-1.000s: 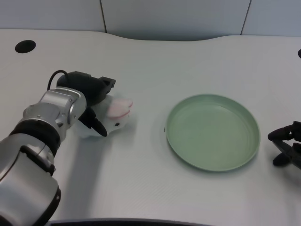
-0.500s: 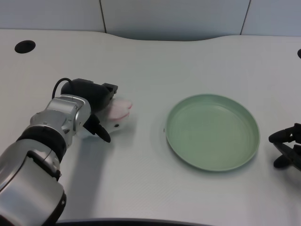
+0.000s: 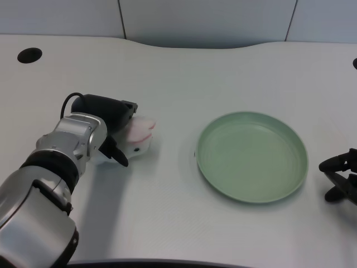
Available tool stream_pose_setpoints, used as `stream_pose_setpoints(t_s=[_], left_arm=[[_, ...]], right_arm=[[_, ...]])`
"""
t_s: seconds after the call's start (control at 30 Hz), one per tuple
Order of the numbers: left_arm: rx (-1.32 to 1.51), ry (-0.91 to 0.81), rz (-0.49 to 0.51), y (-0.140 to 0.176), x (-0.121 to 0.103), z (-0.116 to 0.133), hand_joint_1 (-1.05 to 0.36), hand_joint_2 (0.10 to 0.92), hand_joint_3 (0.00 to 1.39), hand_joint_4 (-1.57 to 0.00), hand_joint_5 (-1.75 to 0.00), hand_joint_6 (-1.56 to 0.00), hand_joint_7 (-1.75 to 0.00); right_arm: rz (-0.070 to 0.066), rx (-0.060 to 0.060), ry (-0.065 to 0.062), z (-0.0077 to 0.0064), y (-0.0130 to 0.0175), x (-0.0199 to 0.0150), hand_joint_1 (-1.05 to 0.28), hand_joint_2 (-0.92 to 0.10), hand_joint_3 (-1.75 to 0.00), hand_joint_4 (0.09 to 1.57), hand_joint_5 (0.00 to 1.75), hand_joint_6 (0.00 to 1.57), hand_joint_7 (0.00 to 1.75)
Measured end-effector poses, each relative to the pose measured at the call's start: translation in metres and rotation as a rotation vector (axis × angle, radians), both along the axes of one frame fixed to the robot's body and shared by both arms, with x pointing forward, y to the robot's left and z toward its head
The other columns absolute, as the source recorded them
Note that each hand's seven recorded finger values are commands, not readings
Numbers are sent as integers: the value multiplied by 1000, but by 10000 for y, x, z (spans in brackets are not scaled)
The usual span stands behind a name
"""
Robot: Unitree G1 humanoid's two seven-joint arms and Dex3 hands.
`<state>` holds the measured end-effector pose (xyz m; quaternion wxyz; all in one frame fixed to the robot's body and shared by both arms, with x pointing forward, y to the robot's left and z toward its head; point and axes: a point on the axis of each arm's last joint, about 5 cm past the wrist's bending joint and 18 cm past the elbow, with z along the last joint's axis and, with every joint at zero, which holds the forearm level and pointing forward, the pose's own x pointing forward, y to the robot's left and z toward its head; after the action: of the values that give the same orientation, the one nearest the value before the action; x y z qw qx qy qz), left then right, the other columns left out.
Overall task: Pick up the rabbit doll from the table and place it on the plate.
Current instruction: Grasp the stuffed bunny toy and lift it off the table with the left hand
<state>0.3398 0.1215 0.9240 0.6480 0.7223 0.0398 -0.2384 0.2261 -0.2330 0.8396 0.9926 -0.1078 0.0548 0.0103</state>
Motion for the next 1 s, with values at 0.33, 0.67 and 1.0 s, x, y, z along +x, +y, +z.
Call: stream_pose_setpoints(t_s=[0.33,0.67,1.0], left_arm=[[52,-58,-41,-4,-17,-34,-581,766,2,-416,-82,-429,-40],[-76,-87,-61,51,-55,-89,-259,860,5,-440,-1495,-438,-1258],[-66,-132,-60,71,-53,-90,-172,920,87,-639,-1697,-554,-1571]], right_arm=[[3,1,-1,-9,-16,-81,-838,-921,-119,895,1066,762,945],[-11,17,1,-14,-37,-131,-830,-920,-107,894,1033,770,941],[-3,14,10,-28,-26,-124,-841,-920,-127,903,1040,770,951]])
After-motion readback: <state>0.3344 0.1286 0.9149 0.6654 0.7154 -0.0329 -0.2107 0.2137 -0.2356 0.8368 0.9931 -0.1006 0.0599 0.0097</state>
